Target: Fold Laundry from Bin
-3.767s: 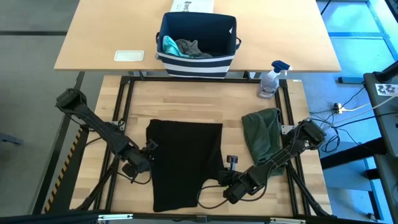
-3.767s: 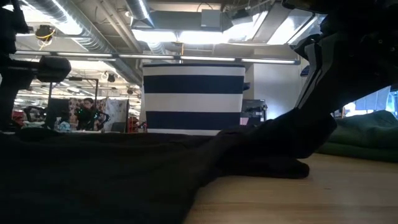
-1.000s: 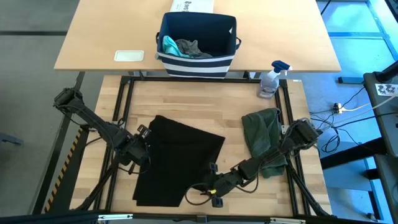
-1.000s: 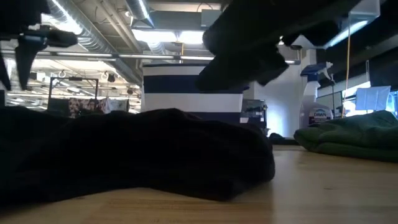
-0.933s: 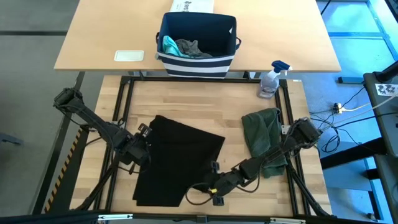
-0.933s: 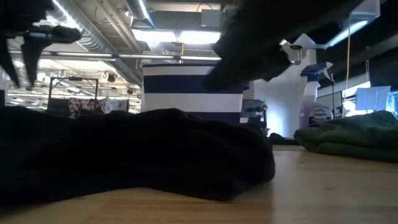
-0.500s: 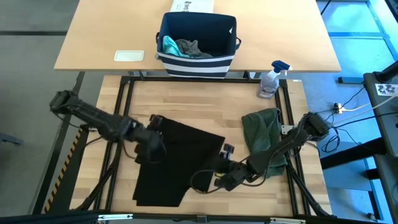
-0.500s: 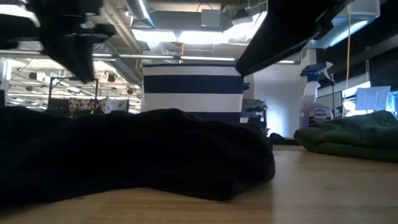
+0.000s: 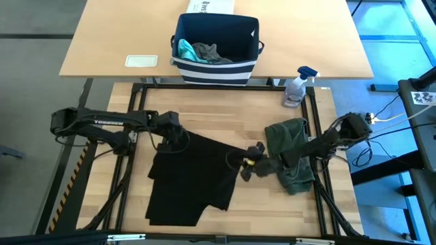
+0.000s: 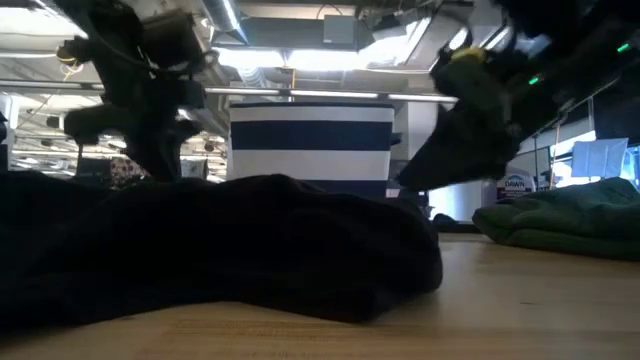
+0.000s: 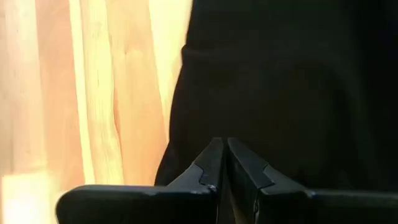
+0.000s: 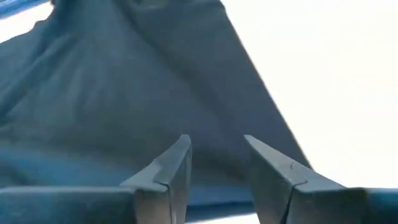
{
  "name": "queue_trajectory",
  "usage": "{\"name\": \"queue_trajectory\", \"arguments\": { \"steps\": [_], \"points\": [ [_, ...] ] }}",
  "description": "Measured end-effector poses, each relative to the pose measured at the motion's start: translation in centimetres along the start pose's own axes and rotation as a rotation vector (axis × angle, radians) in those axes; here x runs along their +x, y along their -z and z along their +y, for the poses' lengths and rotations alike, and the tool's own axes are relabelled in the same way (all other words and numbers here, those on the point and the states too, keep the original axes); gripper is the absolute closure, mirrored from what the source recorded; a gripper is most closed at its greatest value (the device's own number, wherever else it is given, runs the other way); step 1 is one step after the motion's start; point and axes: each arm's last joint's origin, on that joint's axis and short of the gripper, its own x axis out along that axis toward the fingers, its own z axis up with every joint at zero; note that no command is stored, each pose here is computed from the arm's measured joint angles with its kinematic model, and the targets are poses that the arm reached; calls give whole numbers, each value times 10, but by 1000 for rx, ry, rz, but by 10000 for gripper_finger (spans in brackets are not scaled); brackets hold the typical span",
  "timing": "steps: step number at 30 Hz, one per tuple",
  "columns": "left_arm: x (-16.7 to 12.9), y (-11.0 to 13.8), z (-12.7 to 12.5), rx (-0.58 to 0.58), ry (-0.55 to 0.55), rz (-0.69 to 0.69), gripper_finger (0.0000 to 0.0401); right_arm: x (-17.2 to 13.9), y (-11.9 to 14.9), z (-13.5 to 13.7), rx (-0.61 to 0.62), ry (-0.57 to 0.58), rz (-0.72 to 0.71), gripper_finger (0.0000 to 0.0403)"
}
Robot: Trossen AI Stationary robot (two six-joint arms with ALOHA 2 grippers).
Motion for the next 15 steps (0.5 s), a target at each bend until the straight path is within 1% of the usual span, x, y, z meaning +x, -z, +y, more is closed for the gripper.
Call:
{"name": "queue_trajectory", "arguments": {
  "steps": [3, 6, 12, 15],
  "points": [
    [9, 6, 6, -32, 19, -14, 388, 7, 0, -17, 32, 39, 31, 276],
    [19, 11, 10, -64, 35, -12, 388, 14, 0, -30, 59, 52, 75, 289],
    [41, 20, 16, -66, 80, 58, 388, 29, 9, -43, 73, 60, 180, 307],
    [51, 22, 21, -76, 78, 78, 388, 36, 13, -47, 97, 87, 204, 312]
  ]
}}
